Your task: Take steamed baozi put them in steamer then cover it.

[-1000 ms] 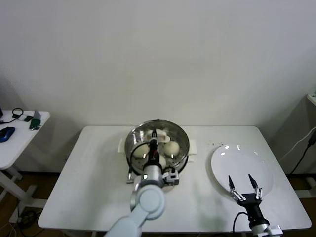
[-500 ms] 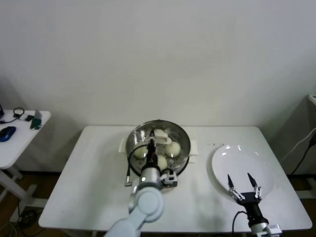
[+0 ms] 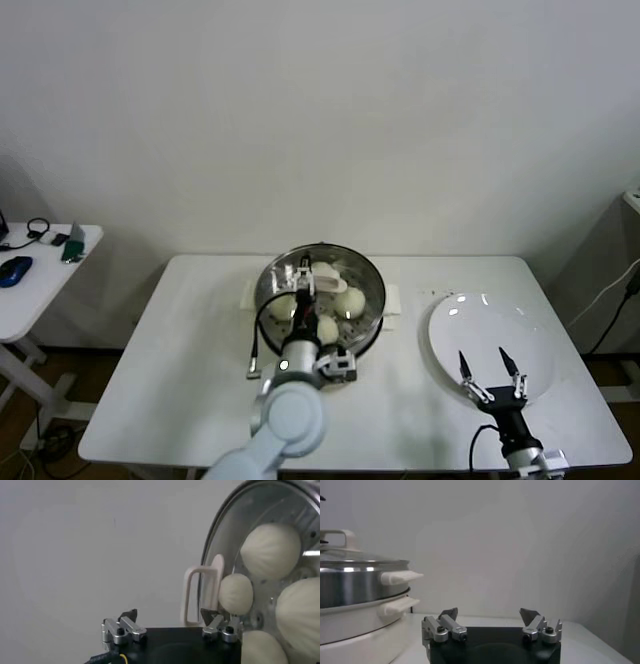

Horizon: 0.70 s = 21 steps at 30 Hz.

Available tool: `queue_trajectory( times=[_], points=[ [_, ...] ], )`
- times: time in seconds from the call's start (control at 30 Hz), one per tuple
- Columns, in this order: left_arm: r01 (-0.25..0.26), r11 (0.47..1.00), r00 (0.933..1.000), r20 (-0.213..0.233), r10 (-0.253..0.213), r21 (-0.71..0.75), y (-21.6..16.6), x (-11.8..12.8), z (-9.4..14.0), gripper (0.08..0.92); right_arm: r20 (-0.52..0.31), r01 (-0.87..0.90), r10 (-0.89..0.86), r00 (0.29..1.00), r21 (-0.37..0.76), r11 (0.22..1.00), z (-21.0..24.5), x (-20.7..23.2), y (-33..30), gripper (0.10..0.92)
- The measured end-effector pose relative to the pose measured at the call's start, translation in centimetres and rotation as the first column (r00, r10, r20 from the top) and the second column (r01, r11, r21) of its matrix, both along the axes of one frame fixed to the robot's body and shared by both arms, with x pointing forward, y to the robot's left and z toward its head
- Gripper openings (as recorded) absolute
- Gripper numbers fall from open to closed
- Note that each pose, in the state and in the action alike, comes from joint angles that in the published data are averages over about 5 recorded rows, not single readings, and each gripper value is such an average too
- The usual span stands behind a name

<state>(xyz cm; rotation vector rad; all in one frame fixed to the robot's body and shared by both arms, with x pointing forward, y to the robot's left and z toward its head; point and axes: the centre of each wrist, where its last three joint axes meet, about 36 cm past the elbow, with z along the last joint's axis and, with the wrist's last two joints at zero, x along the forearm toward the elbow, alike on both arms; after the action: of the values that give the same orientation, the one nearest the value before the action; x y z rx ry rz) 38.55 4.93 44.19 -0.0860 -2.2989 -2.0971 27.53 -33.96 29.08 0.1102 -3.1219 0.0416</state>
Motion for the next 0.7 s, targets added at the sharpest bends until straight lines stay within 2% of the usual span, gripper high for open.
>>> queue_trajectory(
  times=[0.23,0.37,0.47,0.57,0.63,0.7],
  points=[
    [0.045,0.989,0.9989,-0.001,-0.046,-0.144,0.9,-1.3,1.9,0.822,-0.003,0.023,-0.023,1.000,0.013,1.000,0.3,0.3,0.4,0.823],
    [0.042,0.959,0.9986,-0.019,-0.050,-0.282,2.0,-2.3,3.0,0.823,0.007,0.053,-0.054,0.999,0.022,0.998,0.6,0.4,0.5,0.823],
    [0.010,0.923,0.9985,-0.046,-0.030,-0.384,3.5,-2.9,3.4,0.823,0.012,0.076,-0.077,0.997,0.031,0.997,0.6,0.5,0.7,0.823],
    [-0.051,0.878,0.9959,-0.090,0.009,-0.476,5.3,-3.5,3.4,0.823,0.014,0.097,-0.098,0.995,0.038,0.995,0.6,0.6,0.8,0.823],
    [-0.104,0.839,0.9904,-0.132,0.039,-0.535,6.8,-3.8,3.2,0.823,0.013,0.109,-0.109,0.994,0.041,0.993,0.5,0.6,0.9,0.823],
    [-0.157,0.791,0.9819,-0.179,0.061,-0.591,8.3,-4.1,2.9,0.823,0.011,0.119,-0.119,0.993,0.044,0.992,0.4,0.6,1.0,0.823]
  ],
)
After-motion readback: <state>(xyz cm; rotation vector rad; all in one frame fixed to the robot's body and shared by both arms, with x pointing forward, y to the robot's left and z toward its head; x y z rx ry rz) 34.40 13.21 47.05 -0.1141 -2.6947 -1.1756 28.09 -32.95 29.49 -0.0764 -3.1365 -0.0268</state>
